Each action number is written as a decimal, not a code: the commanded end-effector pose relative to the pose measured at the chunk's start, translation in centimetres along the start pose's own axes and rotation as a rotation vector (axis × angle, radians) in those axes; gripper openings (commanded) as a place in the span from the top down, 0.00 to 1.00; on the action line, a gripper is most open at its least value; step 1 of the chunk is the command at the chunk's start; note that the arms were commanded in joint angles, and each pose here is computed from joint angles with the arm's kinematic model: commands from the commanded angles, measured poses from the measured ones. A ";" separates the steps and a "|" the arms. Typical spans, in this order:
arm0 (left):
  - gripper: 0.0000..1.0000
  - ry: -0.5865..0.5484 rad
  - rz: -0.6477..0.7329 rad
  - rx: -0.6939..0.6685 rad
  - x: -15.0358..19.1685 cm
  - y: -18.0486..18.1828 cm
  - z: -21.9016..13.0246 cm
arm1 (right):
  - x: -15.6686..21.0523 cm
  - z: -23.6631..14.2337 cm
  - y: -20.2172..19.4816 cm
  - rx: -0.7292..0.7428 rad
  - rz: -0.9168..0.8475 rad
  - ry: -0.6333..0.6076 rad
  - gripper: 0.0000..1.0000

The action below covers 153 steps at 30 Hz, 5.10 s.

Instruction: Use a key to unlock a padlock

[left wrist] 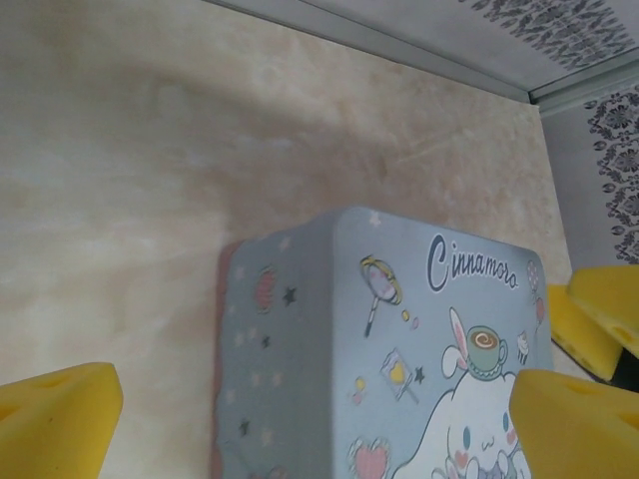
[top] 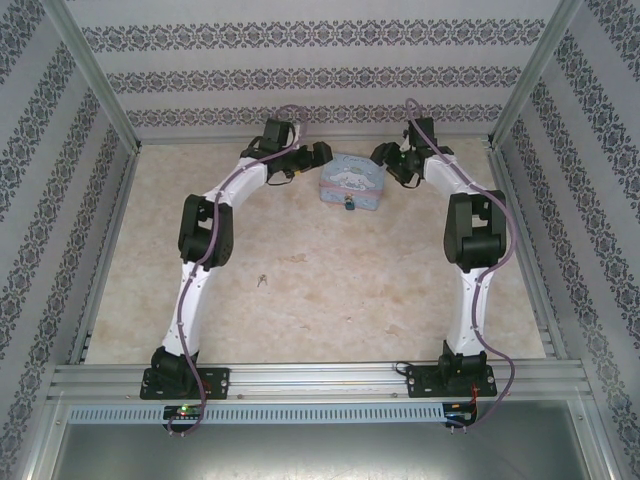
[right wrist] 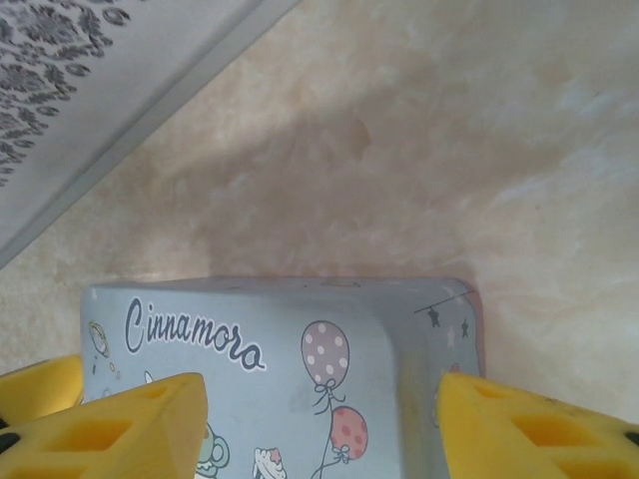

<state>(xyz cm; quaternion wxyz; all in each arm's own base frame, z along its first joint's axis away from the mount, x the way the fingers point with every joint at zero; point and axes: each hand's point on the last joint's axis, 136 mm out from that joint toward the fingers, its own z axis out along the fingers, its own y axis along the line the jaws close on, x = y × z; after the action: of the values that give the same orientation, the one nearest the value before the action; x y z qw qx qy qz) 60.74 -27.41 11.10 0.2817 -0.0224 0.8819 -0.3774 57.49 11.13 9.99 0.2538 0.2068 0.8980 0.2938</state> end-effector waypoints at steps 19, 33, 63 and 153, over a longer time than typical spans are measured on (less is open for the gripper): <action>0.00 0.054 -0.020 0.051 7.2 -4.0 -3.2 | 11.5 0.6 4.8 -0.028 -0.149 0.156 0.41; 0.00 0.059 -0.085 -0.049 16.8 -2.6 -9.3 | 21.5 -1.8 5.1 0.002 -0.201 0.186 0.35; 0.01 -0.409 -0.202 -0.472 9.4 5.3 -28.4 | 34.2 -10.4 15.1 -0.232 -1.127 0.370 0.20; 0.00 -0.404 -0.493 -0.370 10.7 10.8 -33.4 | 44.1 -0.1 13.1 -0.159 -1.359 0.735 1.00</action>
<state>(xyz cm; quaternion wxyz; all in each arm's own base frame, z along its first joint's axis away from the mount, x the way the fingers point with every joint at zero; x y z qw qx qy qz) 36.48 -1.21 17.32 0.3349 -0.3428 0.8393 -0.2565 26.09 43.95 2.06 0.0834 -0.5457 0.8190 0.1564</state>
